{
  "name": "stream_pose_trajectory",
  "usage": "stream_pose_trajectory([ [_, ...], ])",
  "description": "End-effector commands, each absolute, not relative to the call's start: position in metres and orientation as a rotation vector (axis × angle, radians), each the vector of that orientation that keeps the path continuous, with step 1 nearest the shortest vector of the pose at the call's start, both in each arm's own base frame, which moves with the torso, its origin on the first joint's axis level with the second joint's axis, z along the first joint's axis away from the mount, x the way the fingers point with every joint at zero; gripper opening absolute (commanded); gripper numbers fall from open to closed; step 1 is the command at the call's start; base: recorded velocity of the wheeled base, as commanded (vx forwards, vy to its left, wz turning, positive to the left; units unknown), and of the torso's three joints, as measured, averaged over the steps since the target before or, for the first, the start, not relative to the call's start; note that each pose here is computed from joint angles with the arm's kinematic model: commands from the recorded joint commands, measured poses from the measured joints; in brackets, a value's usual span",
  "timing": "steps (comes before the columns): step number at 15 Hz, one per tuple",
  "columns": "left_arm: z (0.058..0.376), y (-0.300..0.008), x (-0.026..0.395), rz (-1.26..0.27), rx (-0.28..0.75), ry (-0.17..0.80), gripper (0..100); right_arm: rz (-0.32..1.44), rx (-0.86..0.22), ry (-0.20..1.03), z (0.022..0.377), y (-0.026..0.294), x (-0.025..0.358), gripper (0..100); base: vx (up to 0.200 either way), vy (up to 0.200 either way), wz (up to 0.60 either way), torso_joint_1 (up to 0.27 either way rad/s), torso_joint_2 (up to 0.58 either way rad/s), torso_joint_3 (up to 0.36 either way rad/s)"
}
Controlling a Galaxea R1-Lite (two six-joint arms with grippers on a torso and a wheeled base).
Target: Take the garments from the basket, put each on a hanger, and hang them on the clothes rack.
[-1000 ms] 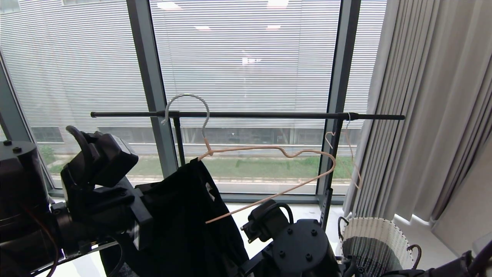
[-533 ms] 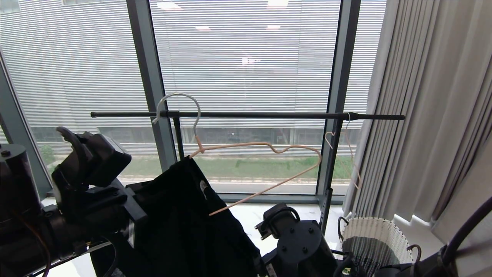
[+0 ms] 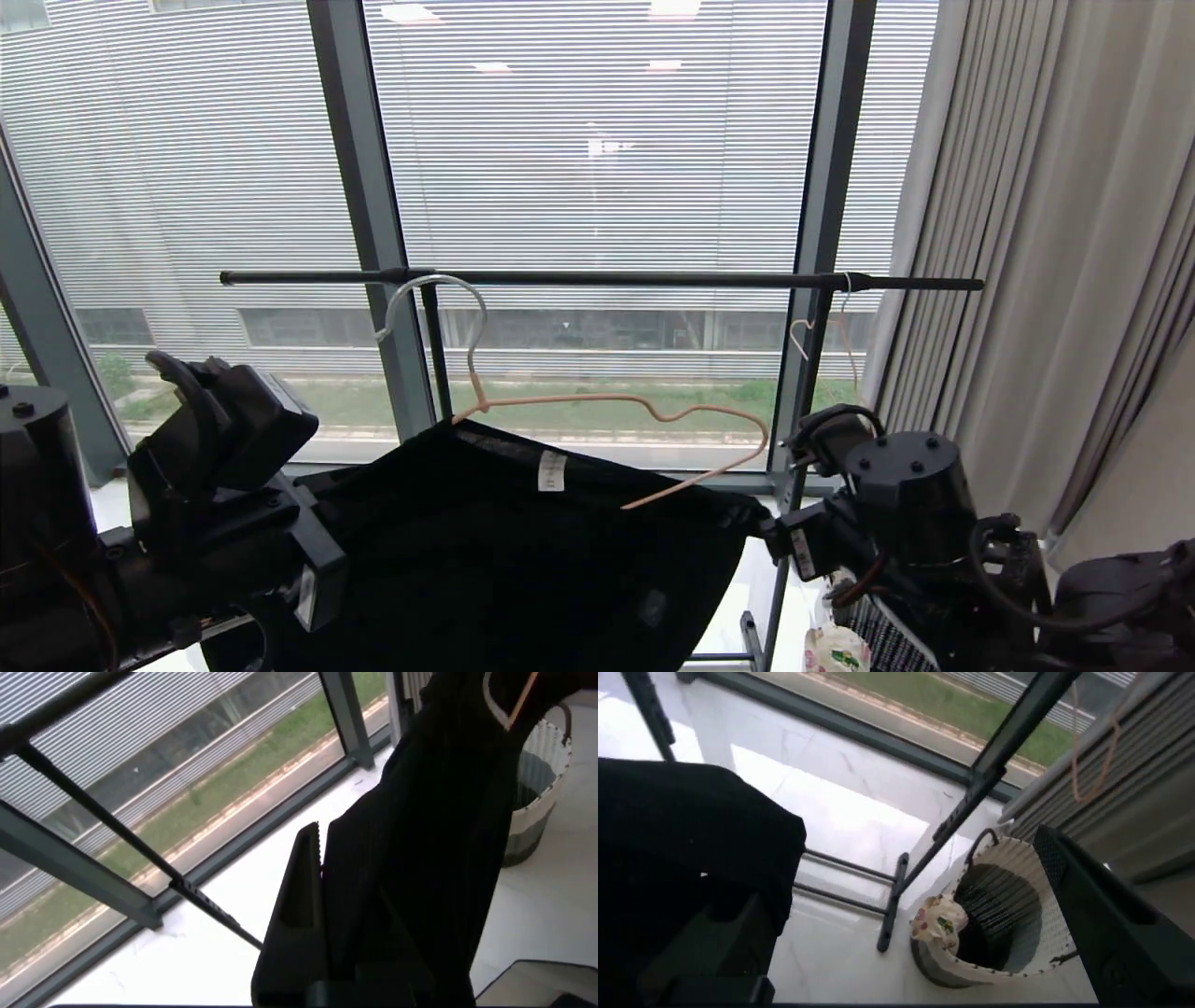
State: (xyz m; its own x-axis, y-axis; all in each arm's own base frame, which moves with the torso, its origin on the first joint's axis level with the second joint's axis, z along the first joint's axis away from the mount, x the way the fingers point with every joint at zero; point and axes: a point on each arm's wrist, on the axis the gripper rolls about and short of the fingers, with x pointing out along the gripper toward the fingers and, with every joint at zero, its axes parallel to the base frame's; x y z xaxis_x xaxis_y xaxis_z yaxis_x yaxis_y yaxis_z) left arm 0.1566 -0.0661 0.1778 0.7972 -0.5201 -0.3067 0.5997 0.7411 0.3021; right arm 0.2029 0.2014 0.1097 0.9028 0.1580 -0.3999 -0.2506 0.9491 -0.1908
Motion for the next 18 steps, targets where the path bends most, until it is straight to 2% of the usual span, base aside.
stream_pose_trajectory([
  [1, 0.175, -0.069, 0.154, -0.639, 0.405, 0.213, 0, 0.114, -0.211, 0.348, 0.13, 0.17, 0.215, 100, 0.0, 0.0, 0.0, 0.0, 0.0, 0.0],
  [6, 0.166, -0.089, 0.153, -0.755, 0.45, 0.236, 0, 0.084, -0.172, 0.28, 0.154, 0.16, 0.219, 100, 0.0, 0.0, 0.0, 0.0, 0.0, 0.0],
  [8, 0.157, -0.093, 0.161, -0.769, 0.509, 0.269, 0, 0.08, -0.167, 0.281, 0.166, 0.155, 0.219, 100, 0.0, 0.0, 0.0, 0.0, 0.0, 0.0],
  [12, 0.151, -0.1, 0.17, -0.775, 0.523, 0.304, 0, 0.13, -0.134, 0.255, 0.193, 0.151, 0.218, 100, 0.0, 0.0, 0.0, 0.0, 0.0, 0.0],
  [15, 0.143, -0.11, 0.181, -0.711, 0.551, 0.357, 0, 0.231, -0.107, 0.238, 0.215, 0.149, 0.212, 100, 0.0, 0.0, 0.0, 0.0, 0.0, 0.0],
  [18, 0.144, -0.115, 0.185, -0.712, 0.557, 0.354, 0, 0.396, -0.097, 0.281, 0.235, 0.138, 0.2, 100, 0.0, 0.0, 0.0, 0.0, 0.0, 0.0],
])
